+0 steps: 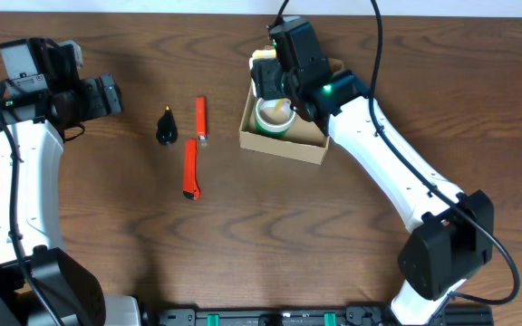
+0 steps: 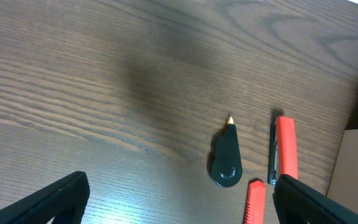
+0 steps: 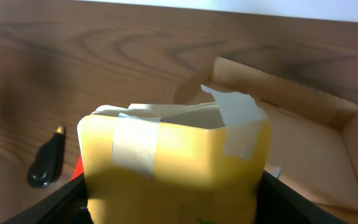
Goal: Pack container
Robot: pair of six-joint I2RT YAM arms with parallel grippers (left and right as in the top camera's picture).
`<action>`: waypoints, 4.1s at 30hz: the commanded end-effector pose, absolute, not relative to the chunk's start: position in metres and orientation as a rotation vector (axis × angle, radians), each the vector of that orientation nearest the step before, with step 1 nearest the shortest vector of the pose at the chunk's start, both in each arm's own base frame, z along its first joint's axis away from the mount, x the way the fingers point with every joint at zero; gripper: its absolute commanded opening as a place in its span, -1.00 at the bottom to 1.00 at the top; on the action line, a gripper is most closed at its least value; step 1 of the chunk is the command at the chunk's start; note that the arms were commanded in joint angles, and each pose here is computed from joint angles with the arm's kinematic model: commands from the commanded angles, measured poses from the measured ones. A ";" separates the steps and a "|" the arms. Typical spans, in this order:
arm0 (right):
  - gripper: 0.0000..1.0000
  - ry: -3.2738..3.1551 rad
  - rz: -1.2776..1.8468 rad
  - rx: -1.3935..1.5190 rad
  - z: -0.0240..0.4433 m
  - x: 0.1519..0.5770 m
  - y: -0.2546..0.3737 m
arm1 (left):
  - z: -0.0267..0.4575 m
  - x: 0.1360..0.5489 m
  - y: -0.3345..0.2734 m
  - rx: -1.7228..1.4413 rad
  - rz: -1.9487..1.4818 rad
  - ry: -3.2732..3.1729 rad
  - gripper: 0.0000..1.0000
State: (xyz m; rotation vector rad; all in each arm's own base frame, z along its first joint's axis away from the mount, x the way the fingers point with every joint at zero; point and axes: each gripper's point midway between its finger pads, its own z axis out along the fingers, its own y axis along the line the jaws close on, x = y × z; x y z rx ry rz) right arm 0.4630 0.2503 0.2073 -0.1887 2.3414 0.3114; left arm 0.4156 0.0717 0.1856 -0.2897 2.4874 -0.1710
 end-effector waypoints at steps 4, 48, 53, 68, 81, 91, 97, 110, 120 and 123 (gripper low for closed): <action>0.12 2.314 0.351 -0.221 0.213 0.467 0.264 | 0.194 0.419 0.073 -0.279 -0.159 2.469 0.90; 0.22 2.538 0.185 -0.332 0.144 0.447 0.245 | 0.194 0.419 0.073 -0.279 -0.159 2.469 0.91; 0.33 2.568 0.153 -0.320 0.140 0.444 0.235 | 0.194 0.419 0.073 -0.279 -0.159 2.469 0.91; 0.63 2.609 0.125 -0.349 0.114 0.447 0.235 | 0.194 0.419 0.073 -0.279 -0.159 2.469 0.91; 0.92 2.628 0.116 -0.365 0.097 0.450 0.237 | 0.194 0.419 0.073 -0.279 -0.159 2.469 0.90; 0.95 2.580 0.120 -0.408 0.115 0.459 0.242 | 0.194 0.419 0.073 -0.279 -0.159 2.469 0.90; 0.94 2.551 0.119 -0.423 0.128 0.465 0.244 | 0.194 0.419 0.073 -0.279 -0.159 2.469 0.91; 0.33 2.628 0.069 -0.408 0.121 0.456 0.224 | 0.194 0.419 0.073 -0.279 -0.159 2.469 0.91; -0.79 2.652 0.057 -0.410 0.123 0.451 0.220 | 0.194 0.419 0.073 -0.279 -0.159 2.469 0.90; -0.98 2.673 0.049 -0.414 0.121 0.447 0.218 | 0.194 0.419 0.073 -0.279 -0.159 2.469 0.90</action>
